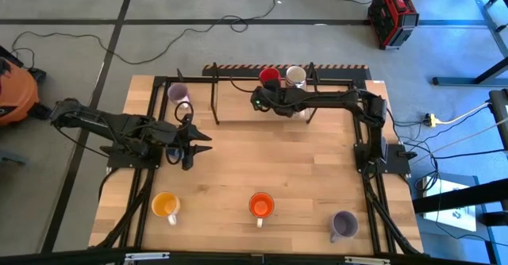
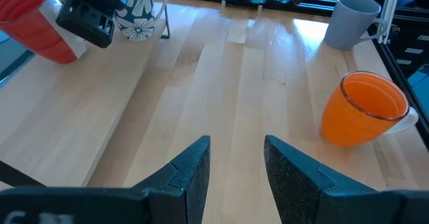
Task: Place coffee mugs
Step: Put the red mug on the shelf
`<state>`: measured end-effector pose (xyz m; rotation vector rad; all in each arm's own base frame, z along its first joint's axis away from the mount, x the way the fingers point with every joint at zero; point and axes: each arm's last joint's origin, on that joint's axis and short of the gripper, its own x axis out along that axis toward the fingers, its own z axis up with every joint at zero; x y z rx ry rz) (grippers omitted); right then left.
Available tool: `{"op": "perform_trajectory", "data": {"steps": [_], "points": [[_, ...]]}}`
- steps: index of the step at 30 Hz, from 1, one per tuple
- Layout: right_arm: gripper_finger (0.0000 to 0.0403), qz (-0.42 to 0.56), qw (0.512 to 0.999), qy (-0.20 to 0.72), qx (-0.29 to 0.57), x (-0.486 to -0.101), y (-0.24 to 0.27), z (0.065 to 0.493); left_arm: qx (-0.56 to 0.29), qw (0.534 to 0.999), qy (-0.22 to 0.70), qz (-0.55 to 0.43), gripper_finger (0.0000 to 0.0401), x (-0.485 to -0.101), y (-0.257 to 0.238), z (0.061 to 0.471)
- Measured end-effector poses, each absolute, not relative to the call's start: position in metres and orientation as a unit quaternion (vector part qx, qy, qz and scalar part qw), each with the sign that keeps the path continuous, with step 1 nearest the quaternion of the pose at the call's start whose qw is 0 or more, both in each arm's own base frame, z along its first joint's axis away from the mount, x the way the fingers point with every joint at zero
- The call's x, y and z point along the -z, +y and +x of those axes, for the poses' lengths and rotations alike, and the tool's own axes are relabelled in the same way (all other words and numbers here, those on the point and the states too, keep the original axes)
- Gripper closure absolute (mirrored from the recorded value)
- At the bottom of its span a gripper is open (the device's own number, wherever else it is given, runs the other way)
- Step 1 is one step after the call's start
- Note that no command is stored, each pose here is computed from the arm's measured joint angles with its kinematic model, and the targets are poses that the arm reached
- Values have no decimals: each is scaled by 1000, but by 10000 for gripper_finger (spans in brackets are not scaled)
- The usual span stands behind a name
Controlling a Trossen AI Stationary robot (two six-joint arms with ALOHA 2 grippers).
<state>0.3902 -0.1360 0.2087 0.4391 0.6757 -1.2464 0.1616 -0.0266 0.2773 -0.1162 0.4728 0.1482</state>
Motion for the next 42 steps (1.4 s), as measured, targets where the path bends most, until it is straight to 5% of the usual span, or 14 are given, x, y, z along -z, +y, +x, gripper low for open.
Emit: {"op": "perform_trajectory", "data": {"steps": [21,32,42], "points": [[353,194,740,314,563,-209,-135,390,-73,968,233,-58,266,-277,-27,162],[270,189,735,323,565,-208,-135,389,-82,968,232,-55,266,-277,-26,162],[261,184,731,335,565,-207,-134,387,-82,968,231,-55,266,-277,-26,162]]}}
